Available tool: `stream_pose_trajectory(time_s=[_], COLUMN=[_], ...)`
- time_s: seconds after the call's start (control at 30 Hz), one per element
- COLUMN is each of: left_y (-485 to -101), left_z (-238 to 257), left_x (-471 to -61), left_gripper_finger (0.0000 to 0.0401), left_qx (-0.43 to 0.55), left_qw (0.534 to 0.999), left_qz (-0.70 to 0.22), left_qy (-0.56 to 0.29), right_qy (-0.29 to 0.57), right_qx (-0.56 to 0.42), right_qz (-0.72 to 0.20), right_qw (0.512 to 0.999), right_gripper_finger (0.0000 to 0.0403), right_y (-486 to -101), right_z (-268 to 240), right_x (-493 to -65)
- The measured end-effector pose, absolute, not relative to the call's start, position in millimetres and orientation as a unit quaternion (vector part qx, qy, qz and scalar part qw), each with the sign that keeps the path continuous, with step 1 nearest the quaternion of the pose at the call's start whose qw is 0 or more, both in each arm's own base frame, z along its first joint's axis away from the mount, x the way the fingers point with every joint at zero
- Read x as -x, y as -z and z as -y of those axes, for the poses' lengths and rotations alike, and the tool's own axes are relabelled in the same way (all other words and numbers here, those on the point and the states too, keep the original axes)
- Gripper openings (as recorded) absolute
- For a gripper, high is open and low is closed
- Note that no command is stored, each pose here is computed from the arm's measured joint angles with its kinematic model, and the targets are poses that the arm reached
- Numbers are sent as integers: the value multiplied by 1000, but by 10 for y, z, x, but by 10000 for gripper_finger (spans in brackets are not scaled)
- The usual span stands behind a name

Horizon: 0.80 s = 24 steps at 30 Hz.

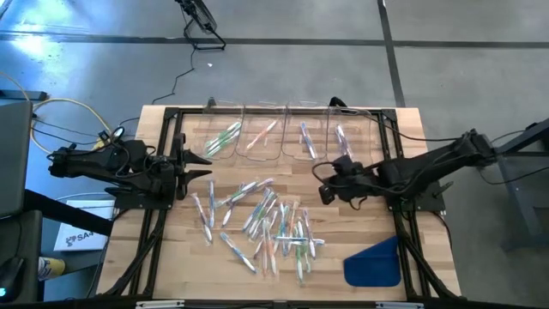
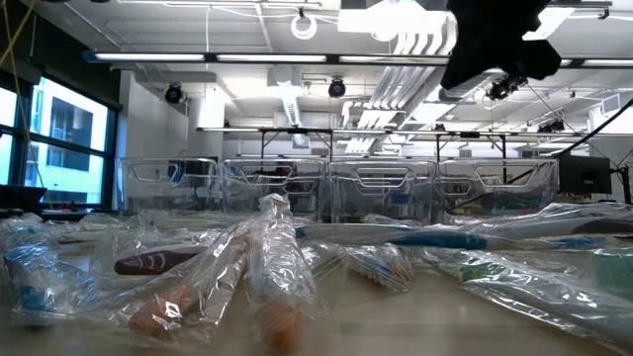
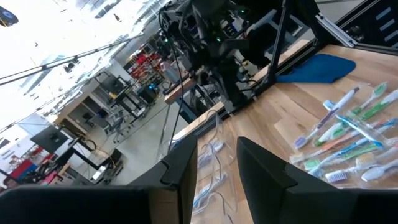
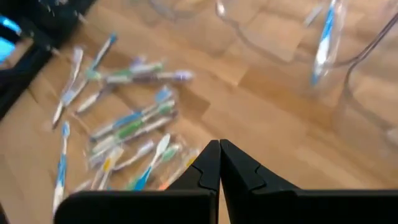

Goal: Pick & Place Toothbrushes
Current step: Put the violet toothbrush into the right transparent bin

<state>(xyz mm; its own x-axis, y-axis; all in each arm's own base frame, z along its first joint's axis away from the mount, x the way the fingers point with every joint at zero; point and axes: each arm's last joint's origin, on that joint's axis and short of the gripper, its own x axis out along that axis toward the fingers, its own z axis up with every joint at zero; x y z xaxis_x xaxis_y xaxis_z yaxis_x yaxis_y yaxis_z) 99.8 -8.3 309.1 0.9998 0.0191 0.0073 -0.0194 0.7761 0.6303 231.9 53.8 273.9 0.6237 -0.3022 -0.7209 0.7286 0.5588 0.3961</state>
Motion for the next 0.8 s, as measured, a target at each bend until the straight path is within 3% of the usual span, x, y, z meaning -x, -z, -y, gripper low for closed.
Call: stream_pose_trajectory(time_s=[0.4,0.8], left_y=[-3086,-2987], left_z=[84,83], left_x=[-998,-993], left_gripper_finger=[108,108], left_qx=[-335,-338], left_qw=[942,940], left_qz=[-2,-51], left_qy=[-9,9], right_qy=[214,233], right_qx=[-385,-414], right_qz=[-413,-440], right_qw=[798,761], right_gripper_finger=[2,17], right_y=[-2603,-2462], right_z=[-579,-596], right_x=[-2430,-2507])
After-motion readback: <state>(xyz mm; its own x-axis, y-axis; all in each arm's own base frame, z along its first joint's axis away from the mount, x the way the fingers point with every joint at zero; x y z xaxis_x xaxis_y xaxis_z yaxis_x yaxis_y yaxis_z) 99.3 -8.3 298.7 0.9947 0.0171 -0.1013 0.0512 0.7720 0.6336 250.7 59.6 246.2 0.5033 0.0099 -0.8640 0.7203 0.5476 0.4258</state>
